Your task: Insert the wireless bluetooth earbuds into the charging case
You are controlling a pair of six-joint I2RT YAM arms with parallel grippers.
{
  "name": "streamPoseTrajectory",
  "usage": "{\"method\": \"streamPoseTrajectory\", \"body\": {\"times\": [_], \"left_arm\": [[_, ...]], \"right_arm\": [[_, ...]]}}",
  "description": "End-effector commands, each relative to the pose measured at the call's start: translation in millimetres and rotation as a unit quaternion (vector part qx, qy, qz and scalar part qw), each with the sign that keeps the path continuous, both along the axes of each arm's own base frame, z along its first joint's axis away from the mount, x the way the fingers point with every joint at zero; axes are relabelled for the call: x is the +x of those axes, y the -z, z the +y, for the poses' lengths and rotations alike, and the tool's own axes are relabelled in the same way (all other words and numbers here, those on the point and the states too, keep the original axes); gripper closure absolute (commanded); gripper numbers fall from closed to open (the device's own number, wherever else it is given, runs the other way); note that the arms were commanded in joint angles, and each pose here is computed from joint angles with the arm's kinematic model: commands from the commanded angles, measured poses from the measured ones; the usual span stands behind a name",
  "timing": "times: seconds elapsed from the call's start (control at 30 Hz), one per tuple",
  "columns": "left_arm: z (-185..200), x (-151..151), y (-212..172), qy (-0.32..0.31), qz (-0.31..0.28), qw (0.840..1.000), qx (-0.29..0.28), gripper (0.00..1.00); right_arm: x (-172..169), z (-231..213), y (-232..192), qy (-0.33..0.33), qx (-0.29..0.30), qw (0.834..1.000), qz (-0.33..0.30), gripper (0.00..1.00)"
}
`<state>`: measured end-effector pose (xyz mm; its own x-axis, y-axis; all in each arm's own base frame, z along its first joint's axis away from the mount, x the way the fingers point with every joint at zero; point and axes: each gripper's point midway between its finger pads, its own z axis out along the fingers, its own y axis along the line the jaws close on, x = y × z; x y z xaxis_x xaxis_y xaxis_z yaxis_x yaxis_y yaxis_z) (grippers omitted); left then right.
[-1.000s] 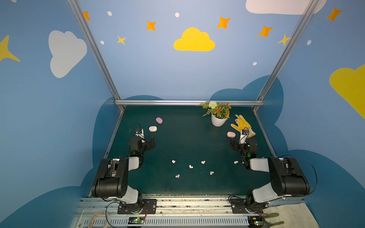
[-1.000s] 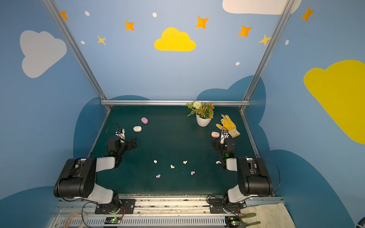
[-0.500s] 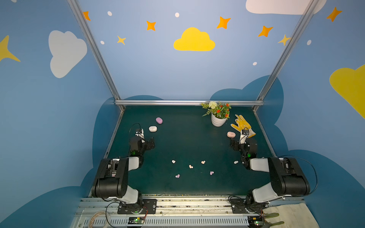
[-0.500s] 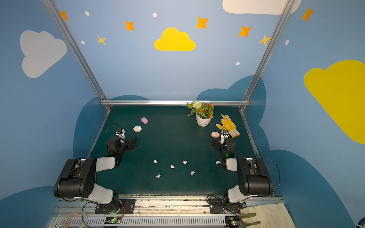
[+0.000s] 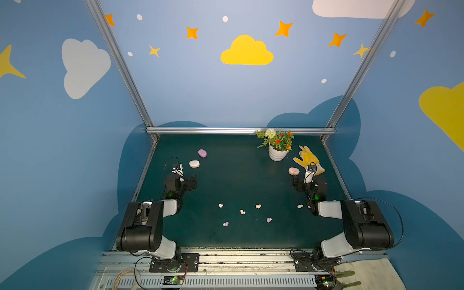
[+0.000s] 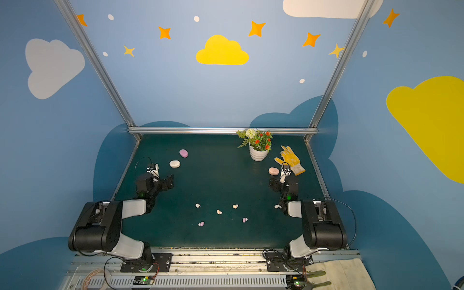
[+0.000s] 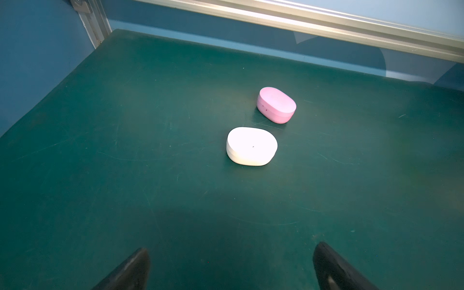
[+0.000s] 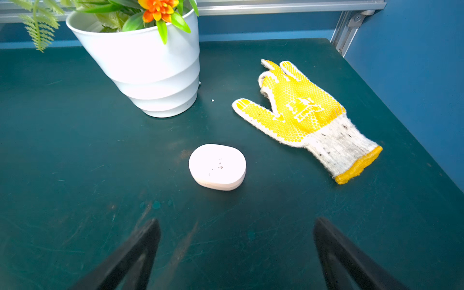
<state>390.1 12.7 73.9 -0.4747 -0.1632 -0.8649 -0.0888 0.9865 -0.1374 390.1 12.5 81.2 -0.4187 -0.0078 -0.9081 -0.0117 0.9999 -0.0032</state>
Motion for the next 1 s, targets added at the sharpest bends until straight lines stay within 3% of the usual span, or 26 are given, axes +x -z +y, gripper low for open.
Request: {"method": "streamPoseTrajectory", "body": {"times": [0.0,0.13,0.3,0.47,0.67,0.97], "left_arm": [[-3,10,-26,0.004,0.010,1.000,0.007,0.00],[-12,8,-40,-0.001,0.059,0.998,0.002,0.00],[-44,1,-50,0.040,0.094,0.995,-0.014,0.00],[-65,0,-57,0.072,0.109,0.991,-0.027,0.00],[-83,5,-61,0.103,0.116,0.985,-0.070,0.00],[-98,6,-60,0.133,0.124,0.978,-0.098,0.00]], "right_arm": [[5,-4,-20,0.012,0.003,0.999,0.030,0.04],[3,-15,-43,0.056,0.016,0.995,0.081,0.04],[1,-28,-63,0.105,0.036,0.985,0.130,0.04],[1,-22,-50,0.097,0.075,0.967,0.225,0.05],[7,-5,-19,0.083,0.124,0.931,0.333,0.06],[25,14,5,0.076,0.140,0.914,0.373,0.07]]}}
